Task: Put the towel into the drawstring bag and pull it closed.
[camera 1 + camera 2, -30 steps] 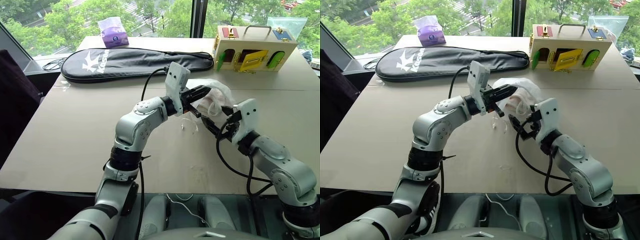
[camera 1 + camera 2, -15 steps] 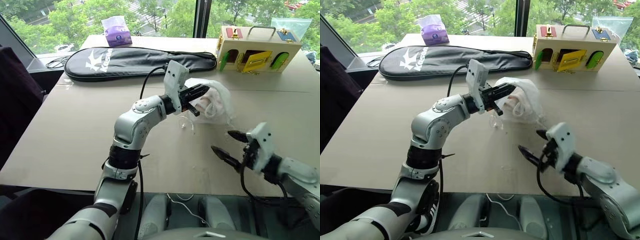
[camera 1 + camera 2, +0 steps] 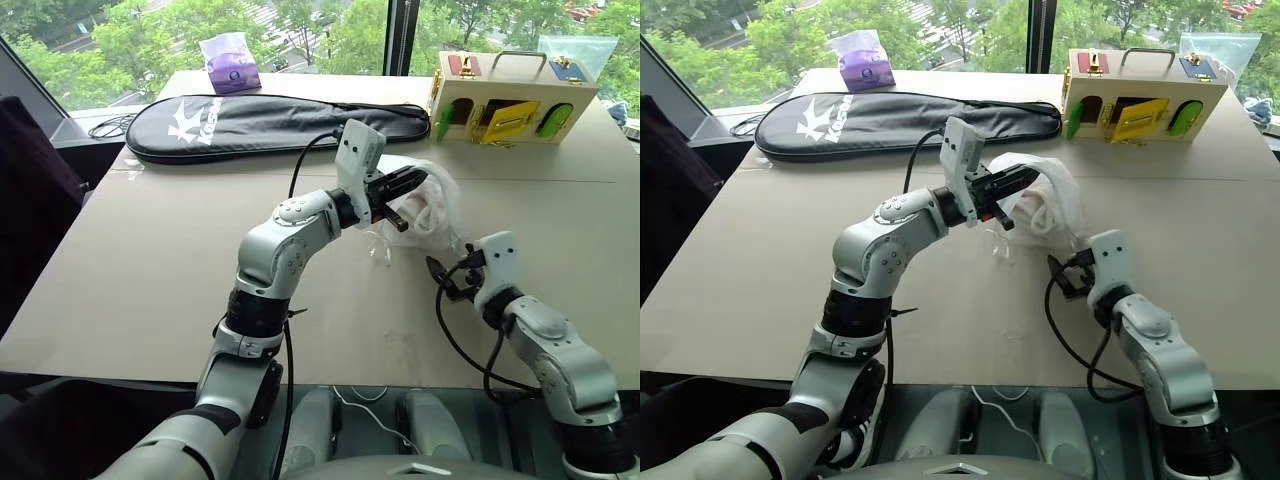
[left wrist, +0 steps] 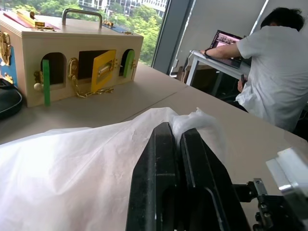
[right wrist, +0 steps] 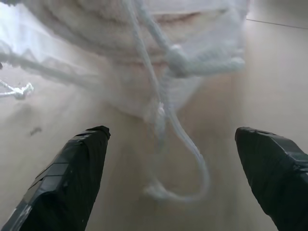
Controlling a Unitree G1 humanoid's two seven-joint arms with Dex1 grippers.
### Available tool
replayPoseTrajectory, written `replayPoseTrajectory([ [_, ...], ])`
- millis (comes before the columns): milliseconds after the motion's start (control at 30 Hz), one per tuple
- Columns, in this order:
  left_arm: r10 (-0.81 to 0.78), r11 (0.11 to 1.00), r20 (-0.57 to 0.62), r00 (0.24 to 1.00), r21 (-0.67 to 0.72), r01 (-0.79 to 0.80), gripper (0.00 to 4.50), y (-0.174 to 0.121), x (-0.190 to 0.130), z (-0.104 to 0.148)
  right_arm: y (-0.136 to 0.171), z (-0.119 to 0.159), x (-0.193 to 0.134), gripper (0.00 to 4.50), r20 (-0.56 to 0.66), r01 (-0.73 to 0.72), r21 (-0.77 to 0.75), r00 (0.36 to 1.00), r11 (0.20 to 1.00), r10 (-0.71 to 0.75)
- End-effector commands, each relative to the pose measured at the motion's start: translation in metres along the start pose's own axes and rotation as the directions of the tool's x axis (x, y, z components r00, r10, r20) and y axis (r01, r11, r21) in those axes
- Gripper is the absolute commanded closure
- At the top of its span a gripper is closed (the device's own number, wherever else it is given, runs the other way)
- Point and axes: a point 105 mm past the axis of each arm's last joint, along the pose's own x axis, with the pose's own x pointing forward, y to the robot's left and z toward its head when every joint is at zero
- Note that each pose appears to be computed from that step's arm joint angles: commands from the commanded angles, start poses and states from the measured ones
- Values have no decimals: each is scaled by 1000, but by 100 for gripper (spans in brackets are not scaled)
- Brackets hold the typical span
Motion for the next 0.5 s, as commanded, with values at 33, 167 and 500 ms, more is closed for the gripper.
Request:
replayPoseTrajectory([
  [33,6,1000,43,999,29,-7,450,-1,0,13,-11,4,-3,97,27,54,-36,998,998,-53],
  [167,8,1000,33,999,5,-9,450,-1,0,11,-15,2,-9,291,17,55,-62,998,997,-54],
  [500,-226,968,126,966,-77,237,316,-25,-19,26,-19,11,-20,450,30,49,-60,998,997,-47],
])
